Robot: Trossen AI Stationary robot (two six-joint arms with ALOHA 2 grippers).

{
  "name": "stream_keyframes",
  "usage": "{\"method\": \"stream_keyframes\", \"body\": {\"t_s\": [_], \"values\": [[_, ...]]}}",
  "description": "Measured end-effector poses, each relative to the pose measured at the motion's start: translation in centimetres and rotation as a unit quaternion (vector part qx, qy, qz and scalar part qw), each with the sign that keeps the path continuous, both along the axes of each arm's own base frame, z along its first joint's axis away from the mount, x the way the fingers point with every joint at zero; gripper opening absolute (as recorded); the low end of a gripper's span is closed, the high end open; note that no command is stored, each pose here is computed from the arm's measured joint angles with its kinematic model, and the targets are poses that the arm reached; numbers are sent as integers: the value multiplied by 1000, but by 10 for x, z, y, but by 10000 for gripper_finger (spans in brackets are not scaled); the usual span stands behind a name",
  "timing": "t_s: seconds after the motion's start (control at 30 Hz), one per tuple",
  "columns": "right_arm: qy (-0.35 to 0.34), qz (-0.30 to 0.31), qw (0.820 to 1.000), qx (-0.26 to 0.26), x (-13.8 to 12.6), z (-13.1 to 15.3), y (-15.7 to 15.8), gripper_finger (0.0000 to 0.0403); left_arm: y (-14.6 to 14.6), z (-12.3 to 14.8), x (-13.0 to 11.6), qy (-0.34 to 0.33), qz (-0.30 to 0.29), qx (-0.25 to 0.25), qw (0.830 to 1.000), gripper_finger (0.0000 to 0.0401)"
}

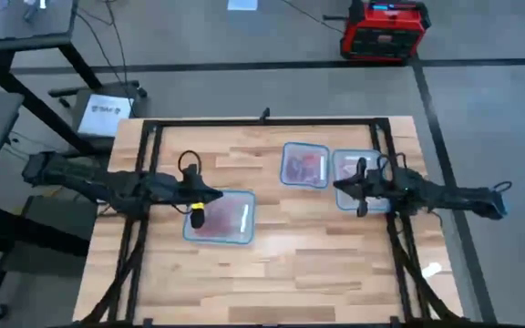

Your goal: Sort candy

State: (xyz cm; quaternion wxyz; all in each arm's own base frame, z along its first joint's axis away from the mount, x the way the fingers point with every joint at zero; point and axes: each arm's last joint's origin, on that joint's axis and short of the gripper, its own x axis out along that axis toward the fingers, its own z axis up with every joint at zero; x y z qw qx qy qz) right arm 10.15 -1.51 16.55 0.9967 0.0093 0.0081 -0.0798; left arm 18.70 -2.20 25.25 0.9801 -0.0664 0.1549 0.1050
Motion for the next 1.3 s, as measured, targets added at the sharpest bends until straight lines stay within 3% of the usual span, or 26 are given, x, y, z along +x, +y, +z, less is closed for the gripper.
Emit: {"method": "stream_keyframes", "body": {"t_s": [0.4, 0.6, 0.67, 0.8, 0.87, 1.1, 1.3], "values": [[28, -2, 1000, 5, 0, -5, -1, 17, 1, -43, -7, -19, 0, -2, 1000, 5], [29, -2, 1000, 5, 0, -6, -1, 17, 3, -75, -17, 21, -3, 6, 1000, 6], [29, -2, 1000, 5, 0, -6, -1, 17, 4, -84, -20, 15, -27, -9, 999, 6], [29, -2, 1000, 5, 0, -6, -1, 17, 1, -101, -30, 45, -150, -24, 987, 6], [29, -2, 1000, 5, 0, -6, -1, 17, 2, -103, -35, 50, -165, -24, 985, 6], [29, -2, 1000, 5, 0, -6, -1, 17, 8, -113, -54, 10, -147, 36, 988, 6], [28, -2, 1000, 5, 0, -6, -1, 17, 10, -115, -66, 10, -139, 50, 989, 6]]}}
